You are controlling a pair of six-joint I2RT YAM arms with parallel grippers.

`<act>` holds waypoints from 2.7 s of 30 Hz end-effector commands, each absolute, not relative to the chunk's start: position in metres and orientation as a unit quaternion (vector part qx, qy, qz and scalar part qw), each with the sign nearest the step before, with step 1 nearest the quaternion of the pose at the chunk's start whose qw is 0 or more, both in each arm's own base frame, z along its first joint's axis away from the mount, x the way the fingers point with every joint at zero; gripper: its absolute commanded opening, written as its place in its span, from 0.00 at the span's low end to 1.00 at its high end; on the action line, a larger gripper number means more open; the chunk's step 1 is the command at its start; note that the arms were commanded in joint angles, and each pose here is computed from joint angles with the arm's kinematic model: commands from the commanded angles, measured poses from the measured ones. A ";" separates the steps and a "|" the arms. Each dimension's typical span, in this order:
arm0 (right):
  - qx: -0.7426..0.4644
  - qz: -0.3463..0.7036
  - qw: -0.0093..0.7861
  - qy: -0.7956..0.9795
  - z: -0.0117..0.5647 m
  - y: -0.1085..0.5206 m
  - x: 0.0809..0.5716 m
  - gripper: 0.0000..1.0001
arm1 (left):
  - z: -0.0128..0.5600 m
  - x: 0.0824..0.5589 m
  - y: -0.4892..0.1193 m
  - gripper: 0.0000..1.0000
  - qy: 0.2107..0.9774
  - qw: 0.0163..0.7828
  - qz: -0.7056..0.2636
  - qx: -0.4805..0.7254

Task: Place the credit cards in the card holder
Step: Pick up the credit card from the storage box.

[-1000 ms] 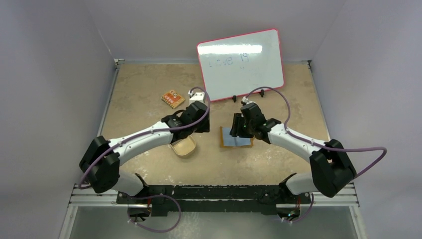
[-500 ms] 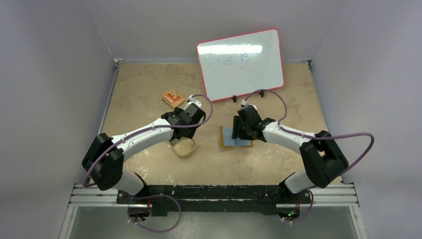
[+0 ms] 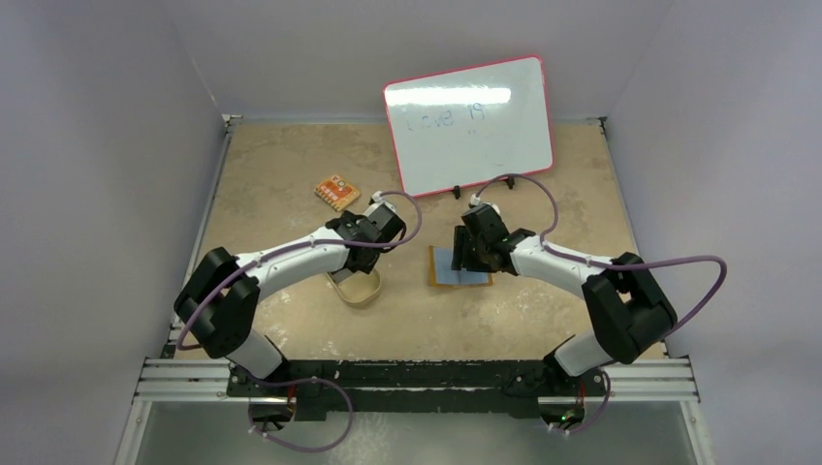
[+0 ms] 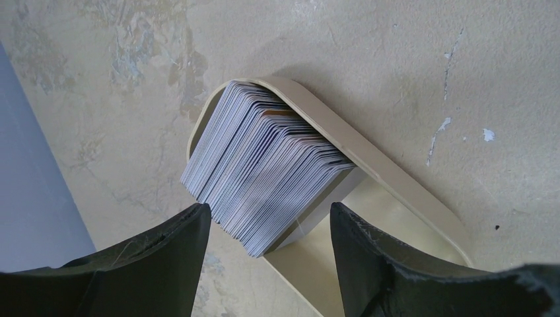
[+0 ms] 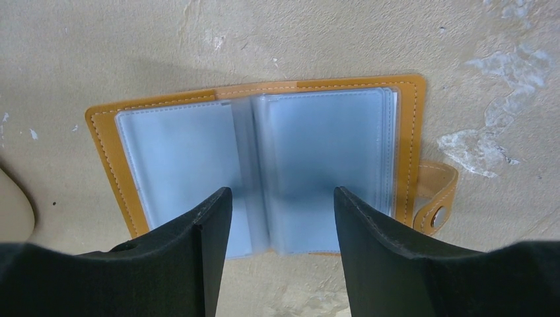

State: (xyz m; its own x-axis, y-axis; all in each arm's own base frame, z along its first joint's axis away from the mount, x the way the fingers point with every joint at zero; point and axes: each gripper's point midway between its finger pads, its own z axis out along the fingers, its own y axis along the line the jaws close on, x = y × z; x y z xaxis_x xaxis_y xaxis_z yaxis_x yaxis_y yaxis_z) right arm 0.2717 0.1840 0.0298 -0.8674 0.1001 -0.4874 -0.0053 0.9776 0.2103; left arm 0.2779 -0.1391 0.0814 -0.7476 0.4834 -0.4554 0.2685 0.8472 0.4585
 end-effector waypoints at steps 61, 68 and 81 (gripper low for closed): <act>0.032 0.126 0.299 0.945 0.067 0.189 0.281 0.61 | 0.084 0.291 -0.134 0.54 0.897 0.271 0.236 0.258; 0.031 0.127 0.298 0.946 0.066 0.190 0.281 0.61 | 0.090 0.293 -0.134 0.50 0.895 0.281 0.238 0.252; 0.030 0.128 0.297 0.946 0.066 0.191 0.282 0.61 | 0.094 0.294 -0.131 0.47 0.892 0.277 0.247 0.258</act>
